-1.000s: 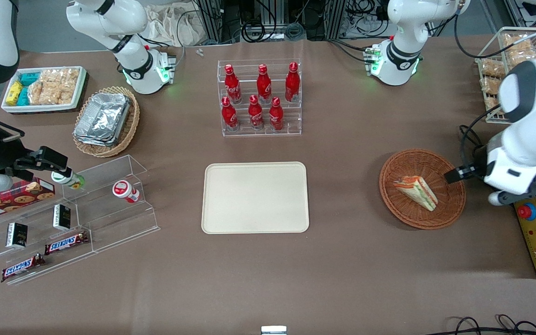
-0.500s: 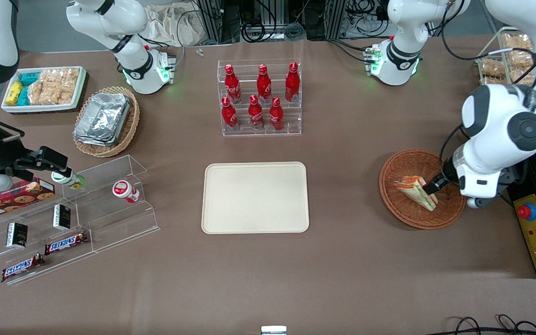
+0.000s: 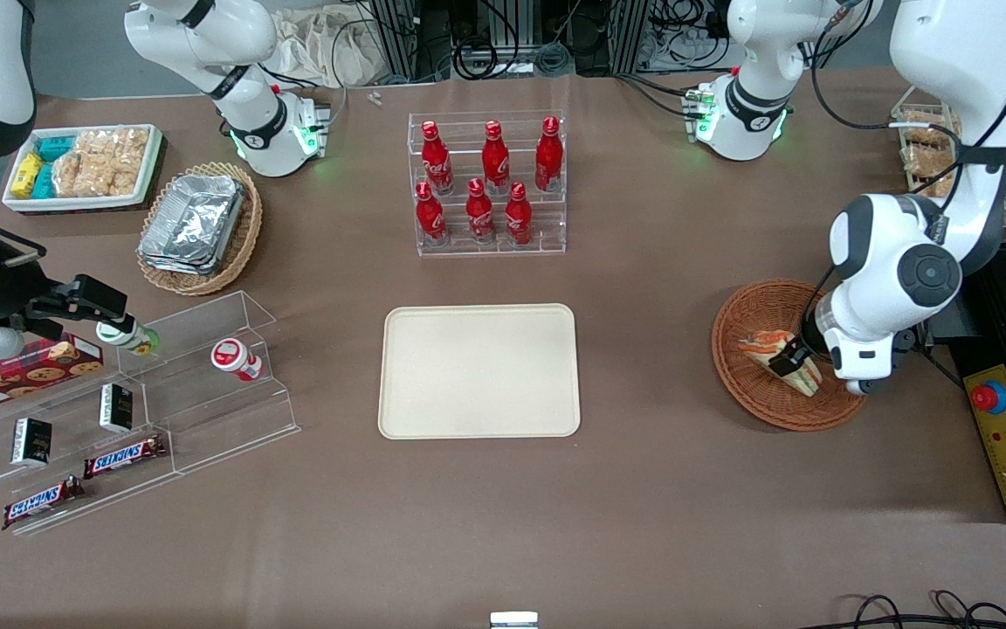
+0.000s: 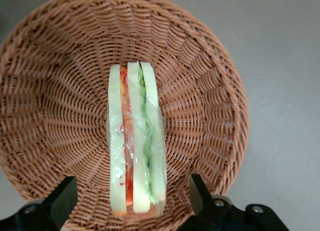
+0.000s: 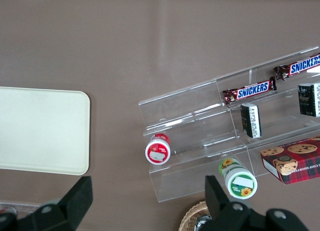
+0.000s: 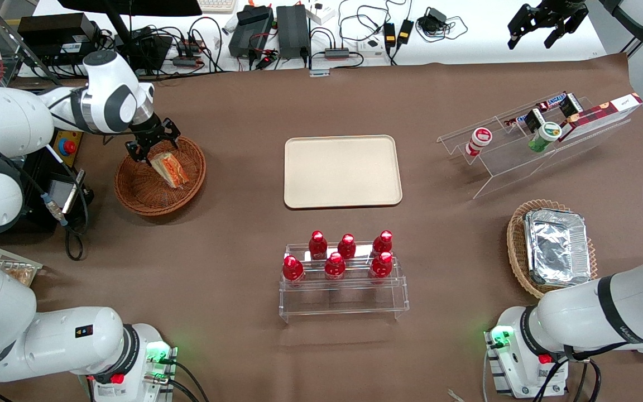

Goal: Place sandwich from basket to tray
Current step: 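Lower the open left gripper around the wrapped sandwich in the basket, then close the left gripper on the sandwich and lift it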

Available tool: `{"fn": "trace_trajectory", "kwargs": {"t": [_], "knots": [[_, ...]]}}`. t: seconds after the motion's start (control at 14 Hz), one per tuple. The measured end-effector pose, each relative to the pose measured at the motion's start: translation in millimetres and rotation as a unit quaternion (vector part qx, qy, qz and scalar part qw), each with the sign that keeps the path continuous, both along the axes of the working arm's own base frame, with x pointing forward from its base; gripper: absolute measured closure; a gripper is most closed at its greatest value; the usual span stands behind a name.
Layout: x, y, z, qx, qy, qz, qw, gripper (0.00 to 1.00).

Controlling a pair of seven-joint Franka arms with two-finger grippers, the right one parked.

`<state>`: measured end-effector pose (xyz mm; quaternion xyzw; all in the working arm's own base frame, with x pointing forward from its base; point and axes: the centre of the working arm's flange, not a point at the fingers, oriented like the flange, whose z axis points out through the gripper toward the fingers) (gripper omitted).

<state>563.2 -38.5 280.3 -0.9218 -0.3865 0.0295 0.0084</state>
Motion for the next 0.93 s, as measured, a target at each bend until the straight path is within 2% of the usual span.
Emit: {"fn": "trace_trajectory", "kwargs": {"t": [0.29,0.36,0.64,0.71,0.79,0.93], "knots": [[0.4,2.0,-14.9,-0.002,0.004,0.007,1.0,0.02],[0.5,2.0,-17.6,-0.003,0.004,0.008,1.0,0.09],[2.4,1.6,-15.6,-0.002,0.002,0.025,0.9997,0.53],[4.1,0.8,-10.2,-0.001,0.002,0.031,0.9995,0.62],[7.2,-0.3,0.0,0.002,0.011,0.036,0.9993,0.69],[20.0,-4.9,40.7,0.01,0.035,0.04,0.9985,0.74]]}}
